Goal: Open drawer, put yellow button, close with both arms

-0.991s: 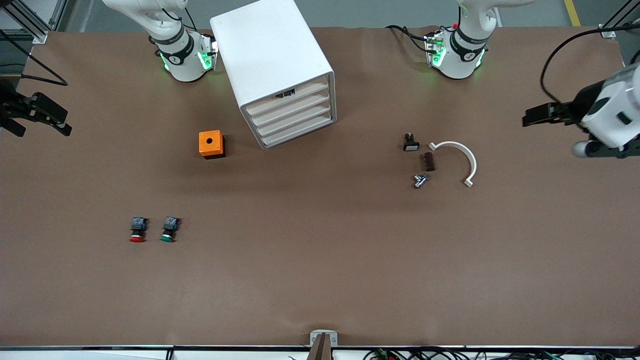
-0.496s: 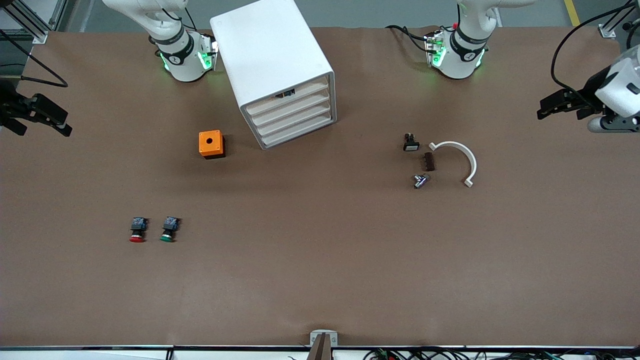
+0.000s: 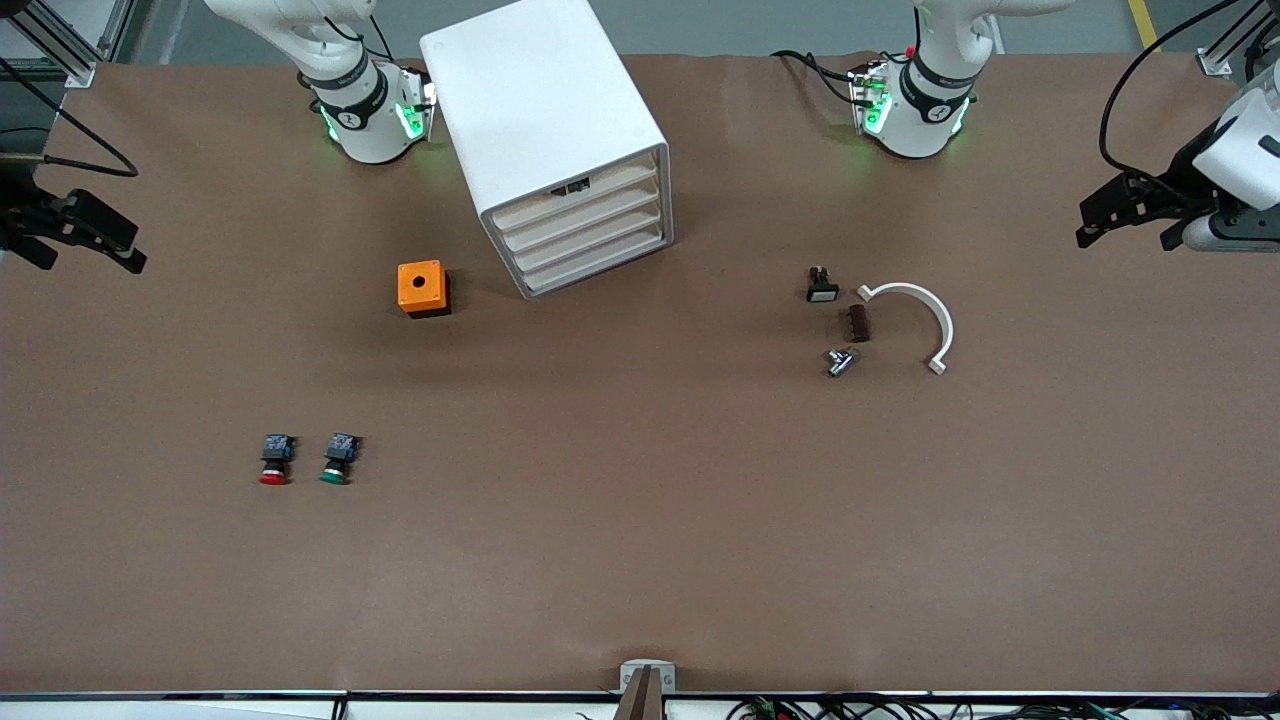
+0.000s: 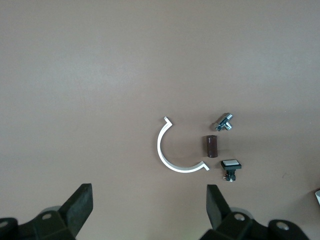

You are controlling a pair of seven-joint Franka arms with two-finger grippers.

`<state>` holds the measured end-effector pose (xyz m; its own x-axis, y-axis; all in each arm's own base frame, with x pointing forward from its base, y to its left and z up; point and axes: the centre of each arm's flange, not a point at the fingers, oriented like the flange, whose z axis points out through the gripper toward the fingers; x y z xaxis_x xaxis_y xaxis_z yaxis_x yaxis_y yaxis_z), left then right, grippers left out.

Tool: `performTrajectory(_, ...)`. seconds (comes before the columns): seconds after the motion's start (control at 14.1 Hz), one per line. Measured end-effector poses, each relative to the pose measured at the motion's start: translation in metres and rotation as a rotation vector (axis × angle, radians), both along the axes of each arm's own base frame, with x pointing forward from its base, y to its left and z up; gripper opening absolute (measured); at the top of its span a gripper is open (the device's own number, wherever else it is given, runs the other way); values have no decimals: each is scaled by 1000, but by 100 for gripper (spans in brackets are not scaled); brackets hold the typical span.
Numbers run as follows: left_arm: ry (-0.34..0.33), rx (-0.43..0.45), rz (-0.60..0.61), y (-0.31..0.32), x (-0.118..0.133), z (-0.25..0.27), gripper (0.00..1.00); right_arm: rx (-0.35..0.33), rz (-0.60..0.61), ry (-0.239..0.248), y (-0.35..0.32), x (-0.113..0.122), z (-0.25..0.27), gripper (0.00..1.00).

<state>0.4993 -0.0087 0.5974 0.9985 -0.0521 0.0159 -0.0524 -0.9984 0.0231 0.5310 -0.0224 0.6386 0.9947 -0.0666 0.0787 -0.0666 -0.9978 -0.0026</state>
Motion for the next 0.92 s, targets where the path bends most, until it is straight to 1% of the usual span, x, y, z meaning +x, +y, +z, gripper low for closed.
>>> performTrajectory(0.07,8,1,-2,-1,-2,6,100,0,-1,0,0,0,0,100)
performTrajectory(0.21,51,1,-3,-1,-8,12,100,0,-2,0,0,0,0,100)
performTrajectory(0.28,61,2,-2,-1,-9,15,100,0,-2,1,0,0,0,100)
performTrajectory(0.57,41,3,13,-5,-10,28,100,0,-3,1,0,0,0,100)
performTrajectory(0.92,40,5,8,-9,-10,29,100,0,-3,1,0,0,0,100)
